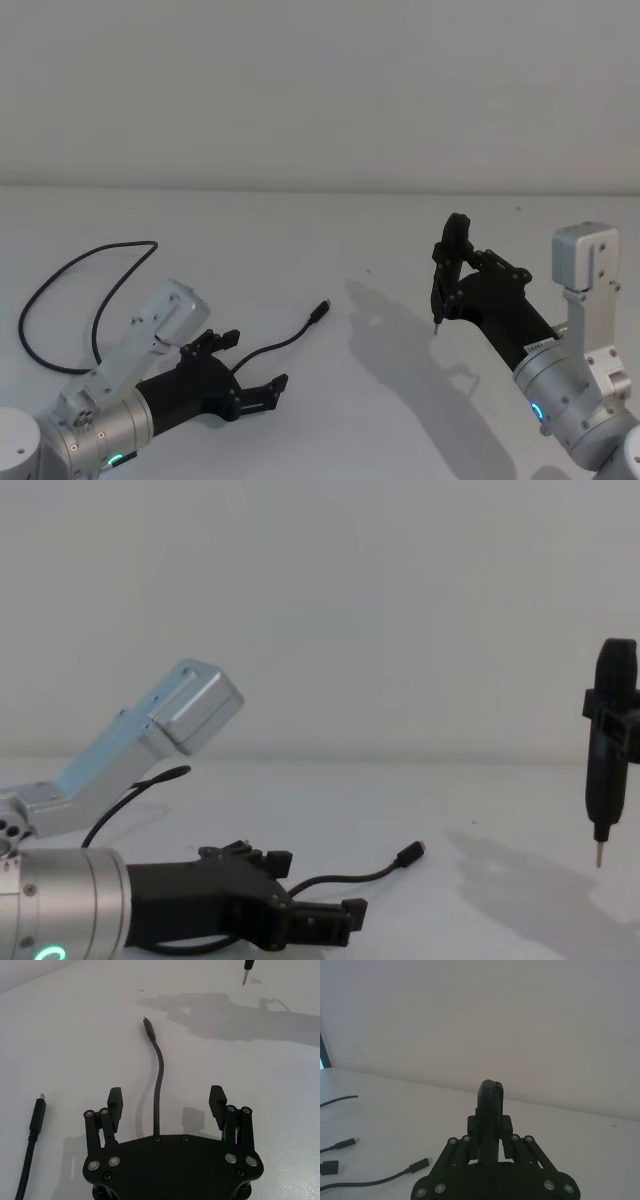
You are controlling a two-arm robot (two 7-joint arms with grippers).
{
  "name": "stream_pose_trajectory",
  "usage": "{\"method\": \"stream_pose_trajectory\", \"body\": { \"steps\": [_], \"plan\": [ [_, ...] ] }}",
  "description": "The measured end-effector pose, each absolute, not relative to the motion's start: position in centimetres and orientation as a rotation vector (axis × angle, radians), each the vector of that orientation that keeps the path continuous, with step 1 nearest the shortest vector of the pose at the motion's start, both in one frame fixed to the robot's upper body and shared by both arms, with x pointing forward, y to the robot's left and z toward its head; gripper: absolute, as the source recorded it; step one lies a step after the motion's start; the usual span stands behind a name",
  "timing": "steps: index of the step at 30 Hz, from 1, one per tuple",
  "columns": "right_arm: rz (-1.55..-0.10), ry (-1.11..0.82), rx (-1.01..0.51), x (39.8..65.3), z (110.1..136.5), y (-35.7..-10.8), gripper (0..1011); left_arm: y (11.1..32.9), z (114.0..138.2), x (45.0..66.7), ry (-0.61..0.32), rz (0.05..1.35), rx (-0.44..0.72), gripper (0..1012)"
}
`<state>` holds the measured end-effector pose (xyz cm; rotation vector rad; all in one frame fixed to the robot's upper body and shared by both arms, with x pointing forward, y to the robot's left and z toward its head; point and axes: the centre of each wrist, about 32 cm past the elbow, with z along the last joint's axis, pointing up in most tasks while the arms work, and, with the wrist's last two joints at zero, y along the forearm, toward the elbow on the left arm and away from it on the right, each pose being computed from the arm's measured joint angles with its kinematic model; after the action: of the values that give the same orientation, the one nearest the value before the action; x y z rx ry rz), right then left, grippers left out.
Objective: Pick up the data cable with the one hand.
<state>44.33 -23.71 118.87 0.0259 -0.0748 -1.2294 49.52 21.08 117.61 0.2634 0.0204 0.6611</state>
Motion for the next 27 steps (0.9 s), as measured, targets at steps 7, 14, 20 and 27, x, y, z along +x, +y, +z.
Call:
{"method": "stream_pose_trajectory", "body": {
  "steps": [7,14,20,27],
  "plan": [
    [-1.229,-0.075,0.026,44.33,118.87,-23.71,275,21.14,117.63,49.40,0.018,0.671,0.257,975],
    [-1.229,-0.075,0.026,44.33,118.87,-23.71,275,21.20,117.63,49.33,0.017,0.677,0.254,820],
    [-1.229,-0.075,0.026,44.33,118.87,-23.71,275,21.21,117.63,49.29,0.016,0.679,0.252,632],
    [-1.229,-0.075,0.026,44.33,118.87,-23.71,275,21.22,117.63,49.27,0.016,0.681,0.251,399]
  ]
}}
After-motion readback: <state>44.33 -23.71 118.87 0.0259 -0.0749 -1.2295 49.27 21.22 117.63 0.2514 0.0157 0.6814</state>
